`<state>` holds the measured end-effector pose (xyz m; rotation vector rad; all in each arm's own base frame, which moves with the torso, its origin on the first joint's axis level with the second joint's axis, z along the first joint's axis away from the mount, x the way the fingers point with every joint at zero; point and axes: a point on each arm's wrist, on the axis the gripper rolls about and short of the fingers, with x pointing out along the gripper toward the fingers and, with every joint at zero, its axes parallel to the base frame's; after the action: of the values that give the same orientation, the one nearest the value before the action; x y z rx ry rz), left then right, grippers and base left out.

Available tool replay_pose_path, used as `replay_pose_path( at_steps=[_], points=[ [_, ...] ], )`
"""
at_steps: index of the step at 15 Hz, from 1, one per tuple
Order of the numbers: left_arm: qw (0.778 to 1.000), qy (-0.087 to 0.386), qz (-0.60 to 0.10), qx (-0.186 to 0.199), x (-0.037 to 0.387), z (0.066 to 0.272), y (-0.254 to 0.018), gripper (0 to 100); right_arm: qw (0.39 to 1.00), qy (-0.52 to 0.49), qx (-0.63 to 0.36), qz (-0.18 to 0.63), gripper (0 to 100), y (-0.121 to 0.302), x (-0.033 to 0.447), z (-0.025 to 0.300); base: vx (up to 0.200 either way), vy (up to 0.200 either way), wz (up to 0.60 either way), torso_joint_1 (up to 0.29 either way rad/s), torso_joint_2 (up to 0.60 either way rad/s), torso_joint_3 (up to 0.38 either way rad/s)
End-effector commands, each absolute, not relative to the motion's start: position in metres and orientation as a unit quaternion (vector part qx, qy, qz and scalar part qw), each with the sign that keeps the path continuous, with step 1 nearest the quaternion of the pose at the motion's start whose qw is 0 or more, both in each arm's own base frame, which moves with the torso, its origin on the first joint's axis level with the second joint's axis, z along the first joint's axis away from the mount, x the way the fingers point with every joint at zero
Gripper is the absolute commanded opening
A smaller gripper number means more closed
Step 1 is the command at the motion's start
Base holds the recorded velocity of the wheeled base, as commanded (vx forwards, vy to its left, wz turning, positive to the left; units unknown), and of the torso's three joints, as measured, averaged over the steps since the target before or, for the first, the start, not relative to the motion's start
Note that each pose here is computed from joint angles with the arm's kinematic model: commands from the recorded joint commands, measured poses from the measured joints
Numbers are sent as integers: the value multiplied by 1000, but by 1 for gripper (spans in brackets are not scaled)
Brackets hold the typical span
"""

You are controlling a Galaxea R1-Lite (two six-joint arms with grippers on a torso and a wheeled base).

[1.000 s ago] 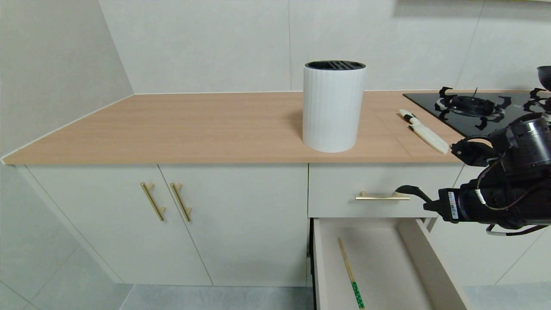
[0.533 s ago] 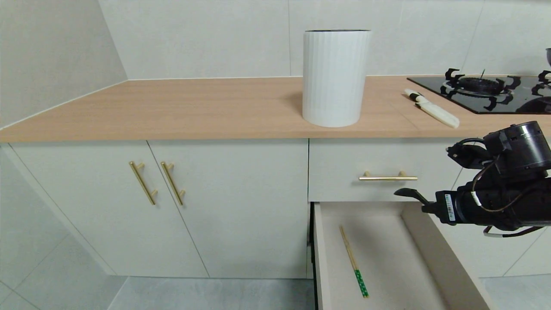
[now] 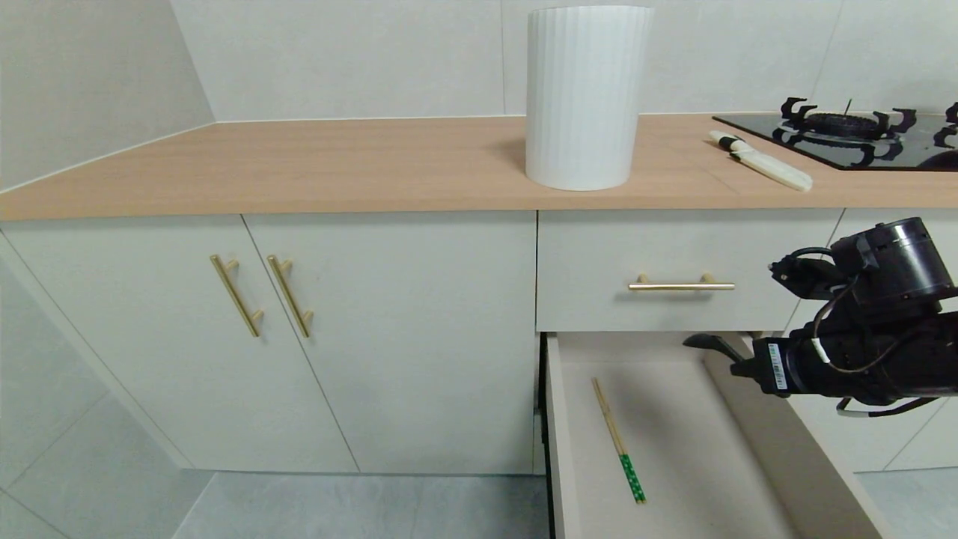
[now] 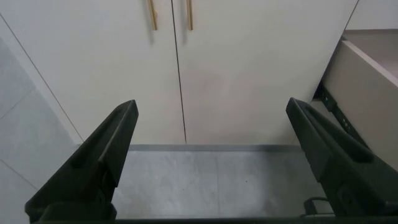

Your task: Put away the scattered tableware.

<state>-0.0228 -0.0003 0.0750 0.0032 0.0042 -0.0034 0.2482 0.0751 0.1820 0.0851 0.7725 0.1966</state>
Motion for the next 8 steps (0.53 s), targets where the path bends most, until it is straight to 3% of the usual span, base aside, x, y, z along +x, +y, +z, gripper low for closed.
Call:
replay_pose_path(
  at_steps=[1,5,8],
  points=[
    [1000,2,-2,2,-23,75,0,100,918,384,39,95,0,76,251,177,0,0,0,0,0,0],
    [1000,2,-2,2,-23,75,0,100,907,409,31,93,0,91,280,136,0,0,0,0,0,0],
    [1000,2,-2,2,-23,75,0,100,907,419,8,42,0,101,317,63,0,0,0,0,0,0]
  ],
)
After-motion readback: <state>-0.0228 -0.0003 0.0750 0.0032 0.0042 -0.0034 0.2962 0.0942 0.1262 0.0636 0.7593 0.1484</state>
